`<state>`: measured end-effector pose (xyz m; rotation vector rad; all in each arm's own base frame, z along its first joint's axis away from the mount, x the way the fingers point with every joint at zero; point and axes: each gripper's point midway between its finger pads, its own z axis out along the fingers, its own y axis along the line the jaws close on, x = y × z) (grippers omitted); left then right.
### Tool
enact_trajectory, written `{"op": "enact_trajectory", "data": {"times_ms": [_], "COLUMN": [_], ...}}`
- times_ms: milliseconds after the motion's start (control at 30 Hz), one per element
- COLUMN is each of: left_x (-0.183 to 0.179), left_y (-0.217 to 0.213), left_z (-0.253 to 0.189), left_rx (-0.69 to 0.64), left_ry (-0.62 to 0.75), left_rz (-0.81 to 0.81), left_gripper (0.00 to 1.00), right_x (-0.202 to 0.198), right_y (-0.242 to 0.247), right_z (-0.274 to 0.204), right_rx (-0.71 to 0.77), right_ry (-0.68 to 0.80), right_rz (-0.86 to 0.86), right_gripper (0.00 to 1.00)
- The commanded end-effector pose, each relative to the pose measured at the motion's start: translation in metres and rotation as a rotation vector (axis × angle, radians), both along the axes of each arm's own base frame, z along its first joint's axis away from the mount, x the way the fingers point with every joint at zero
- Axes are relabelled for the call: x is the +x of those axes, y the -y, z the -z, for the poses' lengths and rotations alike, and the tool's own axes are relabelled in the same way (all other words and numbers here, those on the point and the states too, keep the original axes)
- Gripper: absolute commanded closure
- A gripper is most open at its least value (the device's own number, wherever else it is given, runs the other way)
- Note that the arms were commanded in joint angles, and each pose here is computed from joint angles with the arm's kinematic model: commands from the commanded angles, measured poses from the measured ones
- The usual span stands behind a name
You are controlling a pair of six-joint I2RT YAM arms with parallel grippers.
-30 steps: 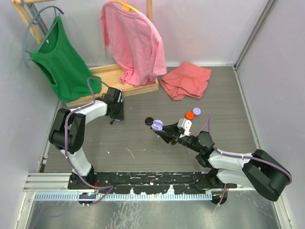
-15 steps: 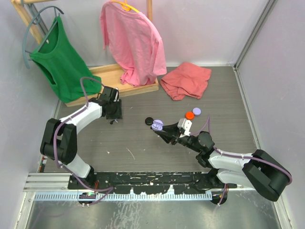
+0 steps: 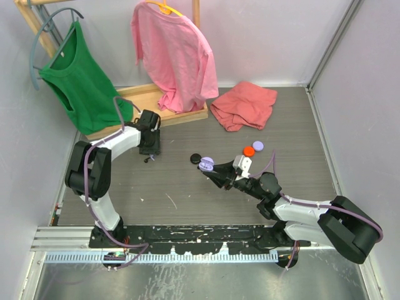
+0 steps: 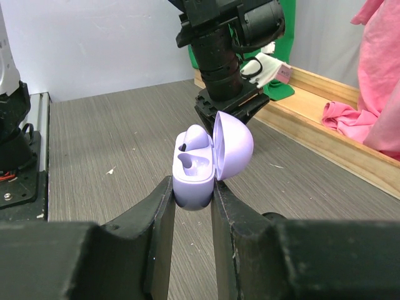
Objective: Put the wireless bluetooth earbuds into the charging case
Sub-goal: Pick up the earbud from the center of the board.
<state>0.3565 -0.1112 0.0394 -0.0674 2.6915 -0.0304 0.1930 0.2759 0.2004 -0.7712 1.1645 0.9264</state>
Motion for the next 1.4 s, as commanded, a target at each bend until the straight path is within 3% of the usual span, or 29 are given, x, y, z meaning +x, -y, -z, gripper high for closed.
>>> {"op": "enact_trajectory", "data": {"times_ms": [0,833,1367], "left_x": [0.014,-0.010,-0.029], "left_y": [-0.007,0.004,0.033], "left_z": [-0.005,0.015,-0.054], "left_rx": [0.042,0.011,-0.014], "left_ry": [0.020,-0.079,0.140], "left_rz": [-0.006,0.027,0.074], "left_gripper": [0.58,0.81,0.93], "right_x": [-0.002,-0.002,0.002], "right_y": [0.004,0.002,0.003], "right_z": [-0.021,-0.021,-0.019], "right_rx": [0.055,0.053,0.042], "right_ry": [0.073,0.071,0.077], "right_rz": [0.010,0.005,0.026], "right_gripper": [0.99,0.99,0.99]}}
